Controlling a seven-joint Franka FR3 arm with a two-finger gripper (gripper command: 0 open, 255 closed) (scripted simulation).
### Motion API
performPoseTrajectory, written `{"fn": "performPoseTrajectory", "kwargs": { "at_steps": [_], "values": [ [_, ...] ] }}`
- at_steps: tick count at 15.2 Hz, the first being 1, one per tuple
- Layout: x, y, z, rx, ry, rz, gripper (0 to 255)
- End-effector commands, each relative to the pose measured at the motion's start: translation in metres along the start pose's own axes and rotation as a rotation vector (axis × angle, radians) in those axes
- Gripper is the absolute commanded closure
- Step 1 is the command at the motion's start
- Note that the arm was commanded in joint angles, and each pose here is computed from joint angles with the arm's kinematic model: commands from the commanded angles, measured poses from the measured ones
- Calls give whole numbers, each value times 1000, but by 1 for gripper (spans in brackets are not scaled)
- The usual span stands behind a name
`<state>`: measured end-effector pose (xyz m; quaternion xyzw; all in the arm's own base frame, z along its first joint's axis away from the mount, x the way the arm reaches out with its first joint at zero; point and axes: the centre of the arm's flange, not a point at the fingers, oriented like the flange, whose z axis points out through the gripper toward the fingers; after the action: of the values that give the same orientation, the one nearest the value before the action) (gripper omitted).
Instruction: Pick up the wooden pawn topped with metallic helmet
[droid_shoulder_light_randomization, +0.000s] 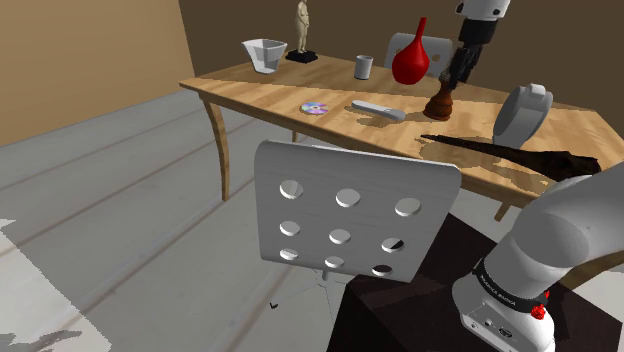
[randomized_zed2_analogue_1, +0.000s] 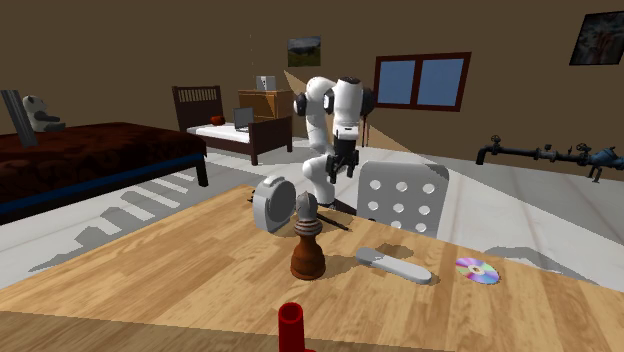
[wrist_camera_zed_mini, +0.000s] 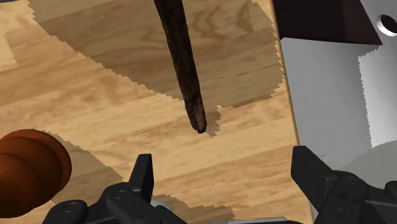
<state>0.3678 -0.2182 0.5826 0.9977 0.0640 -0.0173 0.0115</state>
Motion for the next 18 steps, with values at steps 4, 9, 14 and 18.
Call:
{"fn": "performPoseTrajectory", "kwargs": {
  "at_steps": [4,9,14,18],
  "values": [
    [12,59,-14,-37,7,-6,0],
    [25,117,-25,-72,15,-10,0],
    [38,174,-39,-107,22,-15,0],
    [48,216,-51,-133,27,-19,0]
  ]
}}
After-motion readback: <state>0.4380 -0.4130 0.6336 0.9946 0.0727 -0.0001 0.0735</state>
